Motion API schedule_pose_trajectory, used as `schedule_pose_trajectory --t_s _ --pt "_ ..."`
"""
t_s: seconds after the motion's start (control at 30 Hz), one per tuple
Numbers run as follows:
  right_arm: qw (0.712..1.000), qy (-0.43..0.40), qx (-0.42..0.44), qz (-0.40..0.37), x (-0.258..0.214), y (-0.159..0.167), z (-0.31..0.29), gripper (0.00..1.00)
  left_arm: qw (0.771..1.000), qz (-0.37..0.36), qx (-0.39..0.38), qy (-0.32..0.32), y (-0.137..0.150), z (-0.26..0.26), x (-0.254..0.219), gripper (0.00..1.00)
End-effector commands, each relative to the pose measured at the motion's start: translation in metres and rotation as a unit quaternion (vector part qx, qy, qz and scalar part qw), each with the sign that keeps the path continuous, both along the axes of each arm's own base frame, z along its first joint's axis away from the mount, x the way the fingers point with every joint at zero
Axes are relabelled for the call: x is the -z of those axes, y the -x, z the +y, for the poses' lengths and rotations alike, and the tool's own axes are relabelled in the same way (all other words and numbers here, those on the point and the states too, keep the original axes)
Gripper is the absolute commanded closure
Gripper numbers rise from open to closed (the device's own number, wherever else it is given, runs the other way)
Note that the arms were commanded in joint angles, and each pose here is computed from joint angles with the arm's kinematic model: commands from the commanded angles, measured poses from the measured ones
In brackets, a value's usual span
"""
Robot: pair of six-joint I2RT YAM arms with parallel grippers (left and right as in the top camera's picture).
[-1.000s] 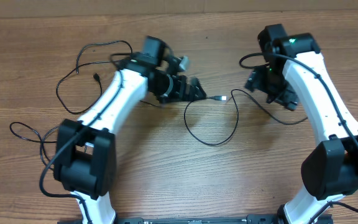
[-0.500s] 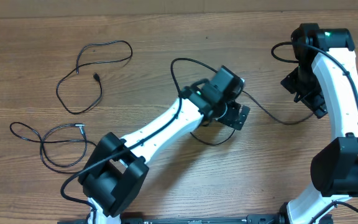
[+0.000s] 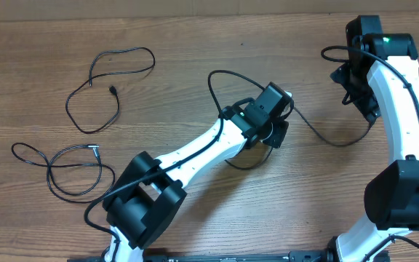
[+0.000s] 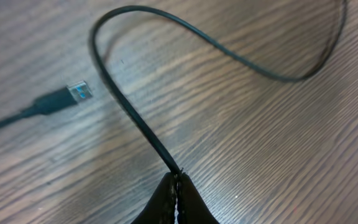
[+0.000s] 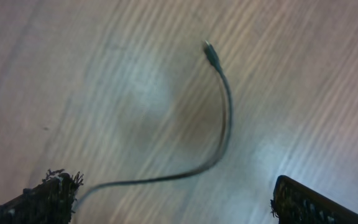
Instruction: Untangle cables
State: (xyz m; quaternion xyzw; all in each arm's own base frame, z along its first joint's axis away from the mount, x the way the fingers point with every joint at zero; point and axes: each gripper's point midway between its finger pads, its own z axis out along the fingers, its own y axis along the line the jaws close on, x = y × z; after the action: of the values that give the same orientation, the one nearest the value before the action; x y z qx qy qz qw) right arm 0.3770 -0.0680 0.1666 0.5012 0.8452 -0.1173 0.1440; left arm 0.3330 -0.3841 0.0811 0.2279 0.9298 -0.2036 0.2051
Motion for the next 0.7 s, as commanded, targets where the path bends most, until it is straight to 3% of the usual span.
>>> schedule_pose_trajectory --t_s 0.0,0.33,0.47,0.63,0.67 --pt "0.999 0.007 0.008 -0.035 -0.011 -0.012 -0.004 0.0 1.0 0.007 -0.002 -0.001 0.001 -0.002 0.003 0.96" --pt "0.999 0.007 0.009 -0.051 -0.013 -0.02 -0.004 0.0 0.994 -0.023 -0.109 0.014 -0.053 0.083 -0.062 0.96" --pt "0.999 0.007 0.009 -0.051 -0.013 -0.02 -0.004 0.0 0.982 -0.024 -0.178 0.056 -0.073 0.125 -0.097 0.96" --pt "0.999 0.007 0.009 -0.051 -0.013 -0.02 -0.004 0.0 0.978 -0.014 -0.166 0.128 -0.079 0.136 -0.129 0.96" --pt "0.999 0.008 0.009 -0.051 -0.013 -0.02 -0.004 0.0 0.978 -0.007 -0.157 0.136 -0.076 0.133 -0.129 0.87"
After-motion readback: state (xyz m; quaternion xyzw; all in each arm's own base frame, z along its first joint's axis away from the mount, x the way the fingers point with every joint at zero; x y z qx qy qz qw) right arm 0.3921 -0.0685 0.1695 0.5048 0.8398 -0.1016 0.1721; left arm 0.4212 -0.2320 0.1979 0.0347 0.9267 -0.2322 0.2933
